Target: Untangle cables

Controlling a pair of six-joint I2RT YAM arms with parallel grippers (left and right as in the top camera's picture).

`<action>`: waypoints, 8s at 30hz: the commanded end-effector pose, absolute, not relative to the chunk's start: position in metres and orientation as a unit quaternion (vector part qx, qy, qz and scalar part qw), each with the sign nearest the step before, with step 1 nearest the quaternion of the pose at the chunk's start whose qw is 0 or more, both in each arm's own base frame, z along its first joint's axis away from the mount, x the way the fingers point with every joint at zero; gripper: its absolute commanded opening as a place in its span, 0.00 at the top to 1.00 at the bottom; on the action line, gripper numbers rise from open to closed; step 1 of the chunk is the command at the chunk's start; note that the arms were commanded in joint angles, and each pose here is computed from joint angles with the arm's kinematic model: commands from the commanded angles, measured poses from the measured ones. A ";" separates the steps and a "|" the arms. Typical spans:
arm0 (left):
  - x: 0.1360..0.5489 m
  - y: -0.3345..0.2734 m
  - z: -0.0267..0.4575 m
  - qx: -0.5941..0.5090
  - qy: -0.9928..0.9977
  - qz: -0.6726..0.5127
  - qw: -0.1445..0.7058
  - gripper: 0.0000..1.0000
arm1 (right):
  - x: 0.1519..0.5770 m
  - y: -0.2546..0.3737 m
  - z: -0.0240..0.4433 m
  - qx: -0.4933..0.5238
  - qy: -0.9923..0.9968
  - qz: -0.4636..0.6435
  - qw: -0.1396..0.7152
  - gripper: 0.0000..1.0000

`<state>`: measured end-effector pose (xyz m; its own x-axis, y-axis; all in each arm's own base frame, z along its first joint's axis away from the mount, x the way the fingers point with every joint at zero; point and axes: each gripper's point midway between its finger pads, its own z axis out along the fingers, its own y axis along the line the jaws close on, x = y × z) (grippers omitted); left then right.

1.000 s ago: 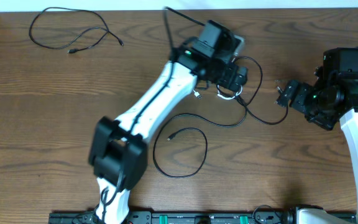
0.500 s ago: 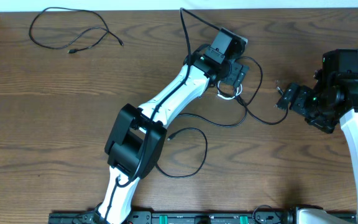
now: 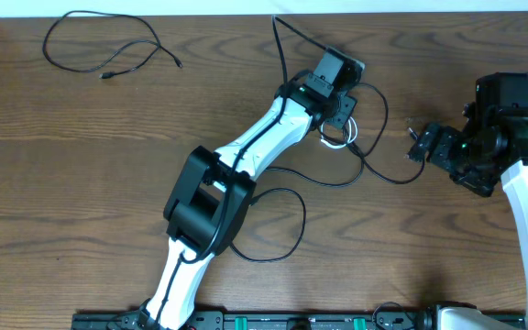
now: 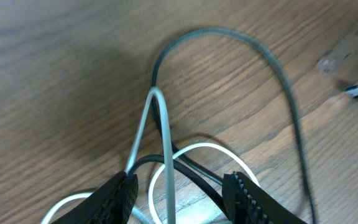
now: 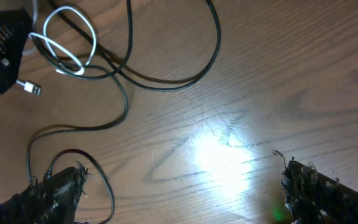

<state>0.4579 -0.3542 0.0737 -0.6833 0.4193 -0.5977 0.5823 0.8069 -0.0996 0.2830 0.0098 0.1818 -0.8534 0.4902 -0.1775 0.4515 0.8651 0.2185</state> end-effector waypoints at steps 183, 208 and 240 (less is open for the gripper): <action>0.511 -0.177 0.158 0.246 0.912 -0.060 0.322 0.93 | 0.294 0.016 0.187 0.209 0.963 0.105 0.135 0.01; 0.428 -0.223 0.413 0.206 0.780 -0.206 0.553 0.93 | 0.295 0.016 0.187 0.208 0.963 0.105 0.137 0.01; 0.449 -0.211 0.481 0.109 0.708 -0.234 0.658 0.92 | 0.292 0.017 0.187 0.206 0.964 0.107 0.132 0.01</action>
